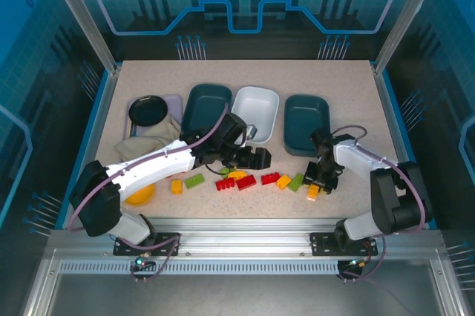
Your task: Sort the legos into containers by color
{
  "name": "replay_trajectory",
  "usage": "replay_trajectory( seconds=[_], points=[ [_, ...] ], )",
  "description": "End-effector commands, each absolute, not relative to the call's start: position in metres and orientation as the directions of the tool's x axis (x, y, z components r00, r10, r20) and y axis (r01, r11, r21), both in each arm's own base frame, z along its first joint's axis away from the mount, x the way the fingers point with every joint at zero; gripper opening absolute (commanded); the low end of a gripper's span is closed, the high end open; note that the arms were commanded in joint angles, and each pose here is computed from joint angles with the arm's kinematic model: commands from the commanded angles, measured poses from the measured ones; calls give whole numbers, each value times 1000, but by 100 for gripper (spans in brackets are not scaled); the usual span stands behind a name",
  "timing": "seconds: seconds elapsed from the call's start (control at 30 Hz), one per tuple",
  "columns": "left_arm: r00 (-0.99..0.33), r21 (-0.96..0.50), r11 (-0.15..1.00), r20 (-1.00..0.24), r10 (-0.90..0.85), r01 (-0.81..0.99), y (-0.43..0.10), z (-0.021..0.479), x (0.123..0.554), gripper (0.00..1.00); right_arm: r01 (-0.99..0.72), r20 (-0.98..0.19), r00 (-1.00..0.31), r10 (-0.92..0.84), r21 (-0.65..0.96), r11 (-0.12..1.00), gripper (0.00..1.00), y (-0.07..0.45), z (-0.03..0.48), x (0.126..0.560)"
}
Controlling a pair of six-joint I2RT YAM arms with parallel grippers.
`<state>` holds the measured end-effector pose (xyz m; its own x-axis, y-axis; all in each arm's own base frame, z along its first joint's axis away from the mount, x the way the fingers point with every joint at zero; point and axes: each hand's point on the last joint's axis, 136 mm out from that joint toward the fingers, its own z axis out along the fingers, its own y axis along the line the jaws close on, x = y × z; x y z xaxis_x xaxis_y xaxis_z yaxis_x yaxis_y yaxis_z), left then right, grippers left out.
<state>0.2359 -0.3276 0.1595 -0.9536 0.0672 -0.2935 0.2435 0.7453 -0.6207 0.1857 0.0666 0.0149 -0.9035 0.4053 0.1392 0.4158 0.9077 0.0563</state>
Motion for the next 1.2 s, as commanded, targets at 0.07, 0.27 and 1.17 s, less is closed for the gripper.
replay_trajectory(
  seconds=[0.07,0.27,1.17],
  points=[
    [-946,-649,718,-322,42,253,-330,178,234,88,402,105,-912,397,33,915,25,66,15,188],
    [-927,-646,720,-374,-7,255,-331,212,248,88,342,-133,-929,346,50,938,17,61,86,224],
    [-882,-304,920,-322,-345,-249,-168,198,271,86,182,-299,-928,221,153,971,64,89,145,409]
  ],
)
